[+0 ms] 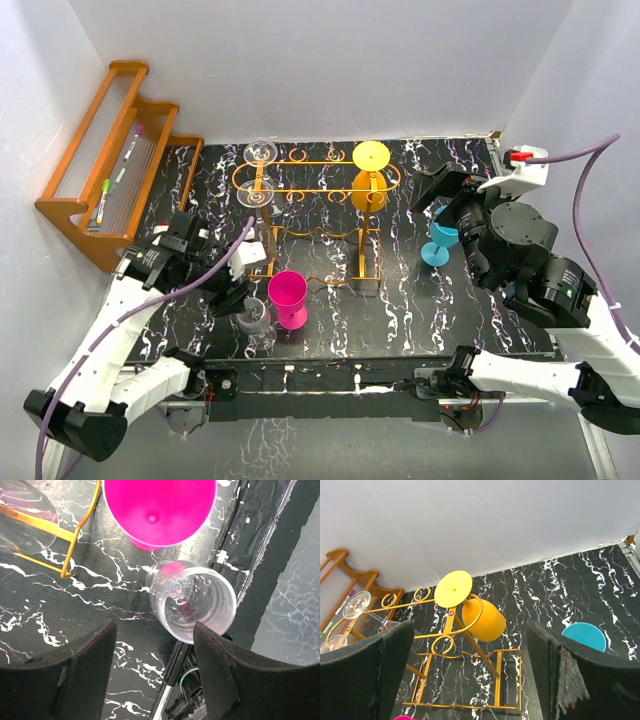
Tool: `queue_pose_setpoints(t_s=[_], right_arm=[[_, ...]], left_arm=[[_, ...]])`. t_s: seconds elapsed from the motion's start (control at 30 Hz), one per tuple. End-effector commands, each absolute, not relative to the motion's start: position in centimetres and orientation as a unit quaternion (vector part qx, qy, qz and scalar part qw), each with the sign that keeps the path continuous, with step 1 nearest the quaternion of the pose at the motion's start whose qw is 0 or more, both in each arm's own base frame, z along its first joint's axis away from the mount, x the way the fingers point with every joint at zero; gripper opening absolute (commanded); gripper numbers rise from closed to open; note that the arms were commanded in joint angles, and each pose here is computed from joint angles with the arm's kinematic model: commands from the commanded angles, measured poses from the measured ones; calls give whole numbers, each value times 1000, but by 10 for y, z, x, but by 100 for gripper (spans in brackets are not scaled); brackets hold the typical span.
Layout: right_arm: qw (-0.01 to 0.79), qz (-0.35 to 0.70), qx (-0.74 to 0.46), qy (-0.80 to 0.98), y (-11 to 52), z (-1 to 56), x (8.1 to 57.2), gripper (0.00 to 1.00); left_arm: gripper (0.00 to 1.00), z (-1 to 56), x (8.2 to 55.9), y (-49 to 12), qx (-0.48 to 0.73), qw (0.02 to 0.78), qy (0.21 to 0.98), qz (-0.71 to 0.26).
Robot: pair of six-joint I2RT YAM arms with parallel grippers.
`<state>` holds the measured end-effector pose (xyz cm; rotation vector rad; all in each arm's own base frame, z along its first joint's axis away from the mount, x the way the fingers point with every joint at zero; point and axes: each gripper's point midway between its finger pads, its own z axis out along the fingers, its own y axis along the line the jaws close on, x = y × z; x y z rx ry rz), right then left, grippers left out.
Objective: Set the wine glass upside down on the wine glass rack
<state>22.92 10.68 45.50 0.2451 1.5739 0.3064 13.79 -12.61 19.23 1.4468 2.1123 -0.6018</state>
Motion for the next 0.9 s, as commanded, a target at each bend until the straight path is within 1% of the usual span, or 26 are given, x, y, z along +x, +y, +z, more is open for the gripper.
queue_pose_setpoints(t_s=[0.0,0.2,0.3,0.37,0.47,0.5,0.57,0.6,0.73,0.87], right_arm=[[705,139,133,683,98,473,230,97],[707,133,132,681,98,472,231,98],[709,132,133,680,98,472,232,98],[711,132,133,678,97,471,232,98],[713,132,137,675,95,471,231,98],[713,132,137,675,95,471,231,98],[713,132,138,675,93,471,230,98],[713,131,138,674,92,471,230,98],[714,134,137,673,93,473,229,98],[714,143,137,672,94,474,228,98]], left_arm=[[60,178,136,-132,555,225,768,-225],[58,157,140,-132,561,199,776,-209],[51,152,140,-134,561,189,777,-213],[42,148,137,-134,563,177,778,-217],[24,144,132,-135,563,158,780,-222],[16,144,131,-135,563,156,780,-223],[4,147,130,-135,564,156,780,-222],[0,150,130,-134,564,156,780,-220],[0,169,129,-133,573,160,775,-213],[0,200,127,-130,582,188,765,-202]])
